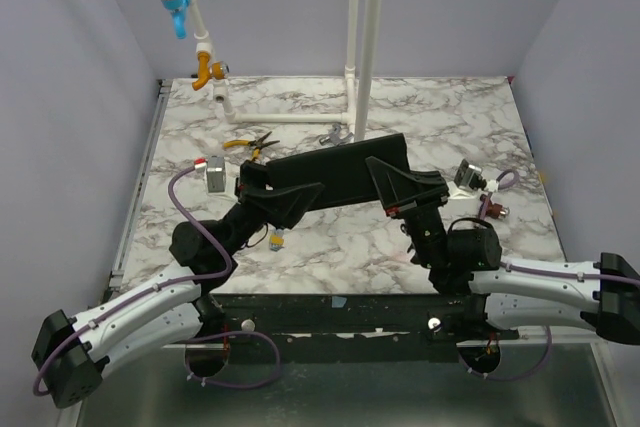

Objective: Sort the hair-cutting tools
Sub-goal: Zip the hairdressing tool bag.

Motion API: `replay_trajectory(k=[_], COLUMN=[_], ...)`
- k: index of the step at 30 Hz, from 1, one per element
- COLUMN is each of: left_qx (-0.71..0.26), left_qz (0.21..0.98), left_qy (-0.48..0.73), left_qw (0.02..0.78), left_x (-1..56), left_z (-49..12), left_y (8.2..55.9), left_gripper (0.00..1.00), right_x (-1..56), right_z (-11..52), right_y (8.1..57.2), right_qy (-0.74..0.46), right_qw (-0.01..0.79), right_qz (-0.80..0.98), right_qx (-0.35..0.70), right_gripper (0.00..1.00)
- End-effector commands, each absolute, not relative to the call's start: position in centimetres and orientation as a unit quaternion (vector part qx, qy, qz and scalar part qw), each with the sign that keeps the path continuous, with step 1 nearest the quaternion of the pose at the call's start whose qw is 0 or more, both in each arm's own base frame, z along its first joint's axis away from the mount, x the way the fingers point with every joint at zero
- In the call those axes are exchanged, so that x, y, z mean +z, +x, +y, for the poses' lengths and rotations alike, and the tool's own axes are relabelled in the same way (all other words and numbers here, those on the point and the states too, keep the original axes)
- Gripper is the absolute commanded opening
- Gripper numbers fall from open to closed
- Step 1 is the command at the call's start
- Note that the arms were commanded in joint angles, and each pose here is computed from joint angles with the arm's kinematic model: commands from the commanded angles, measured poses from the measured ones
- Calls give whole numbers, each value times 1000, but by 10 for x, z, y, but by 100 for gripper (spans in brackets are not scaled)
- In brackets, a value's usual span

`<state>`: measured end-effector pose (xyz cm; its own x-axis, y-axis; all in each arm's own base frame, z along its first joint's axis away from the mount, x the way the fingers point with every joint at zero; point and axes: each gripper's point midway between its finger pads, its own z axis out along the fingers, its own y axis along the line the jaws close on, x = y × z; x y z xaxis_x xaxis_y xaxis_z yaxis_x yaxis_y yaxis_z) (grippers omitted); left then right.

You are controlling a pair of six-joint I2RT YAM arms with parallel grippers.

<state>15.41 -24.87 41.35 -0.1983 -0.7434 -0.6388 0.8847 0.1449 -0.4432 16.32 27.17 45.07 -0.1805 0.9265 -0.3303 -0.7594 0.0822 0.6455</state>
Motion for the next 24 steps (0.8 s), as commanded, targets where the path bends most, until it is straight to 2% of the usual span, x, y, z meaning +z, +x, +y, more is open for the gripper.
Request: replay_trajectory(k=[1,4,5,6,9,10,12,15,24], left_qx=[-698,-709,-710,-712,-712,-709,-693,-680,-685], left_qz=[342,340,341,345,356,368,398,414,413], left_qy=[111,144,154,163,186,192,214,250,337], left_qw=[619,600,596,589,576,571,561,551,496], left_x=[459,456,455,453,449,449,447,450,463], left_z=[-238,-244,-244,-245,-244,-243,-244,-240,-239], left_y=[132,126,125,124,120,121,123,117,96], left_gripper=[45,20,4,0,0,0,0,0,0], right_x=[449,440,435,433,425,421,421,422,438], right_z=[269,270,270,268,262,262,259,253,281], right_y=[151,150,150,150,151,150,147,142,110], right_qy=[92,71,65,60,47,35,12,-6,-136], right_qw=[610,618,619,624,635,639,643,642,591], right_qz=[386,409,420,425,444,454,467,481,521], right_qx=[685,668,660,653,630,620,607,597,601], right_gripper=[1,1,1,1,1,7,29,47,57])
